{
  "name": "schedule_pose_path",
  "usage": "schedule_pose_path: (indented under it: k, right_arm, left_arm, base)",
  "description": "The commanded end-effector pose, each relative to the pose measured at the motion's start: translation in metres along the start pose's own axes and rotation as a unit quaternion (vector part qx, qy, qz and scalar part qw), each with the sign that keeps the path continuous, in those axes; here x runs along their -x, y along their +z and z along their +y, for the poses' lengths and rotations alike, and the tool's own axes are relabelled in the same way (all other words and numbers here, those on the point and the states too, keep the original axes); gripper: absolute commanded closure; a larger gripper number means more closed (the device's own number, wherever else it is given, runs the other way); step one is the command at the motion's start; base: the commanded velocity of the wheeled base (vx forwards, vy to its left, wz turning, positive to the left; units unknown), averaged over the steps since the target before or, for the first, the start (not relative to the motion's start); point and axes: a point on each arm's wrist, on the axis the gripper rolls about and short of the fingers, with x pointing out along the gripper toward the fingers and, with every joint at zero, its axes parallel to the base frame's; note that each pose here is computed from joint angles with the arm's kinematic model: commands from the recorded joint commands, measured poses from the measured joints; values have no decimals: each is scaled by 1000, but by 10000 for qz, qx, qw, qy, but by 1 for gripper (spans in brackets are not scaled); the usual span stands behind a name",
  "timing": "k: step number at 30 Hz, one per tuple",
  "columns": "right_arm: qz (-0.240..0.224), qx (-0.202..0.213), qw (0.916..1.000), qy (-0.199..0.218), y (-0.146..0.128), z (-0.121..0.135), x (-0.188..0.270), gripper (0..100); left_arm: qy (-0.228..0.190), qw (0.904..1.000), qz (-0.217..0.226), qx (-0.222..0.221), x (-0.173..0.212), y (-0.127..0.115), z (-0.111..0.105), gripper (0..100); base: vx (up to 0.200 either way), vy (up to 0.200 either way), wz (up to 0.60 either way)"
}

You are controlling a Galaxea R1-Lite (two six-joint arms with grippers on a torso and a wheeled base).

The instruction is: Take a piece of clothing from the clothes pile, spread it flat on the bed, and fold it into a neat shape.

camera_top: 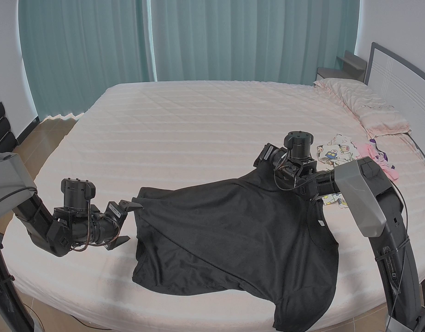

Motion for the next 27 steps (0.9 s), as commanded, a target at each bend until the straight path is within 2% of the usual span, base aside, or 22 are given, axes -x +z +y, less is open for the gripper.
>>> schedule_pose_path:
  k: [1, 8, 9, 16, 22, 27]
  right_arm:
    - [-369, -21, 9992, -141, 12, -7, -8, 100]
    - [-268, -20, 9992, -300, 3, -19, -11, 100]
    - [-247, -10, 9993, -294, 3, -19, -11, 0]
    - [-243, -11, 9992, -333, 6, -20, -11, 0]
    - [-16, -7, 9970, -776, 18, -43, 0, 0]
    - [122, -82, 9949, -1001, 26, -56, 15, 0]
  left_arm:
    - [19, 10000, 9, 12, 0, 0, 1, 0]
    - [31, 10000, 22, 5, -1, -1, 2, 0]
    - [57, 10000, 34, 14, -2, -2, 3, 0]
    - [83, 9999, 65, -13, -2, -2, 5, 0]
    - [134, 9998, 119, -52, 0, -6, 8, 0]
    - [198, 9992, 200, -270, 1, -11, 11, 0]
  base:
    - [0, 0, 0]
    - [0, 0, 0]
    - [0, 0, 0]
    - [0, 0, 0]
    - [0, 0, 0]
    - [0, 0, 0]
